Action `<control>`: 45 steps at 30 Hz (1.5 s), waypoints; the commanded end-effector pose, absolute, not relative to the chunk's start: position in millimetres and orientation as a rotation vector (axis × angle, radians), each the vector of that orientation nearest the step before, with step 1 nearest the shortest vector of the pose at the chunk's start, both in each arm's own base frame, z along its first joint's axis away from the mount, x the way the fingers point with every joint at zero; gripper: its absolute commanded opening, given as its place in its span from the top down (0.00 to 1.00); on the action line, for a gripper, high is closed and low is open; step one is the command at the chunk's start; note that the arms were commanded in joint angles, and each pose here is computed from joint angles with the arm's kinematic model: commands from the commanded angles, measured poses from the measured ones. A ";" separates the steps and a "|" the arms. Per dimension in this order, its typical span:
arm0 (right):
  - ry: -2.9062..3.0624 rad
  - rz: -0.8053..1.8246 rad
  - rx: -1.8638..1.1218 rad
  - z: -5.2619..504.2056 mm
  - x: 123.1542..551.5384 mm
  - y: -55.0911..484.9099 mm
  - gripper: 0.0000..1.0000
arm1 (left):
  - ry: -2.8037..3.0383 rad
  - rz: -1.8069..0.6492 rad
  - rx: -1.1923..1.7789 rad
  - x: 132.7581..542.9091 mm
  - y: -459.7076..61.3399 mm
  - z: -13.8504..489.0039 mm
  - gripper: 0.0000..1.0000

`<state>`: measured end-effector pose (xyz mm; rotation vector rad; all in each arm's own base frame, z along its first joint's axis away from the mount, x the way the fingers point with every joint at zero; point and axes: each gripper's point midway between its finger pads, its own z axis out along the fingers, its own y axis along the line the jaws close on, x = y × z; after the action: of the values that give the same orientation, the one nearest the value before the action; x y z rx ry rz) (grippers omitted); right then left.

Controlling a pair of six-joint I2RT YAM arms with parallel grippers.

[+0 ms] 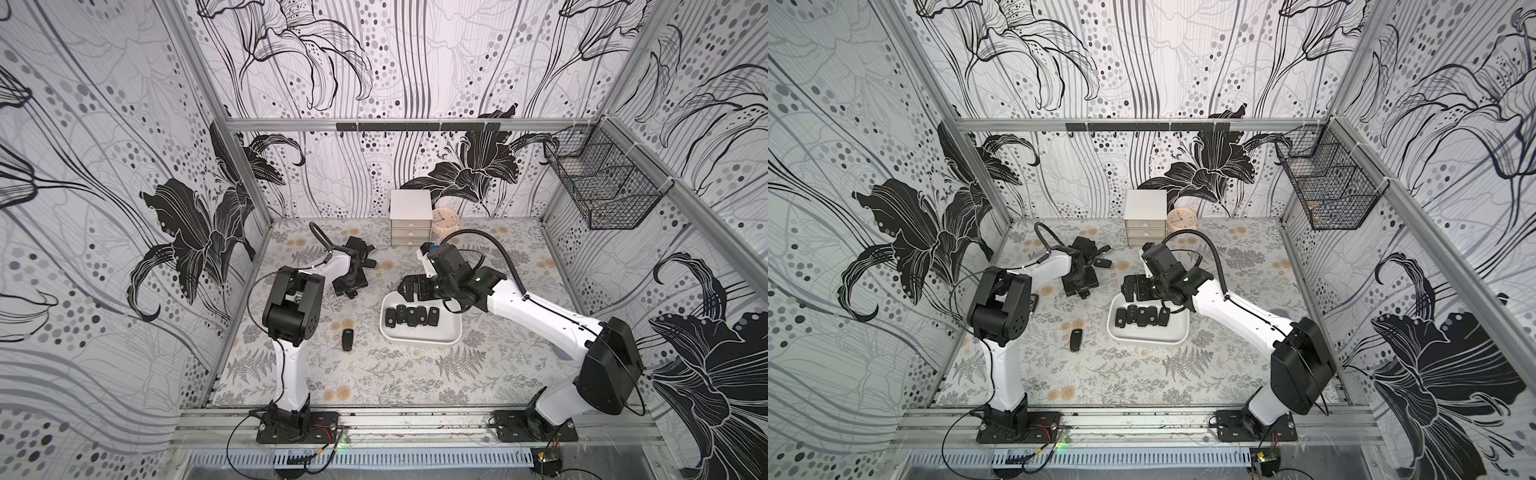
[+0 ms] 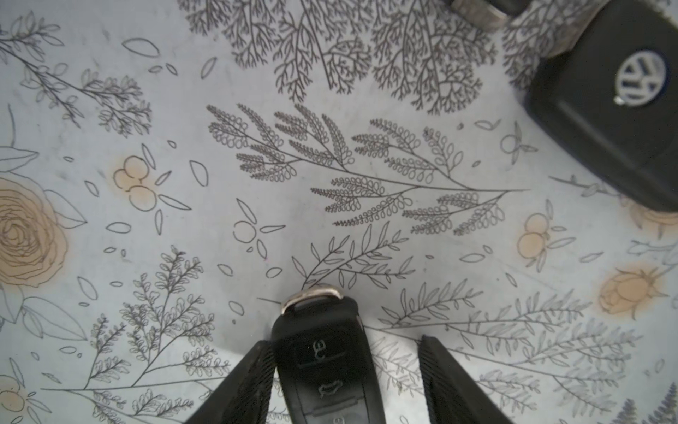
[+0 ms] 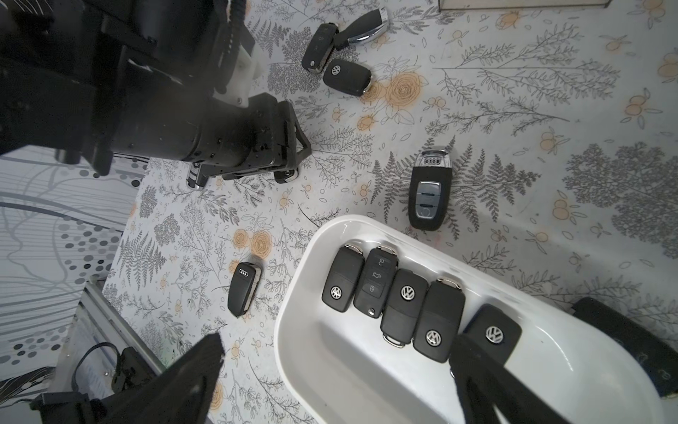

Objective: Place the car key into the storage box
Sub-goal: Pick up the car key from the center of the board, then place the car key in the storage box.

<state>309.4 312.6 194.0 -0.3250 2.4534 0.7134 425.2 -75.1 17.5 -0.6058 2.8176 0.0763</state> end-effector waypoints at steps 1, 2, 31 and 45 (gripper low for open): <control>2.462 0.718 -0.334 189.0 307.2 311.6 0.00 | 2.826 0.131 -0.612 426.9 -70.4 11.1 0.47; 2.461 0.719 -0.333 189.3 306.8 311.2 0.00 | 2.825 0.132 -0.612 427.5 -70.6 11.3 0.50; 2.426 0.667 -0.239 191.0 258.4 237.3 0.00 | 2.670 -0.109 -0.371 393.6 -206.3 139.9 0.69; 2.438 0.649 -0.185 182.5 215.6 186.6 0.00 | 2.709 -0.290 -0.180 357.6 -334.4 119.0 0.69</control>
<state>224.8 198.9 192.9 -0.2140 2.3938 0.6824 355.6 -314.3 121.6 -0.1660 2.7191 -0.2405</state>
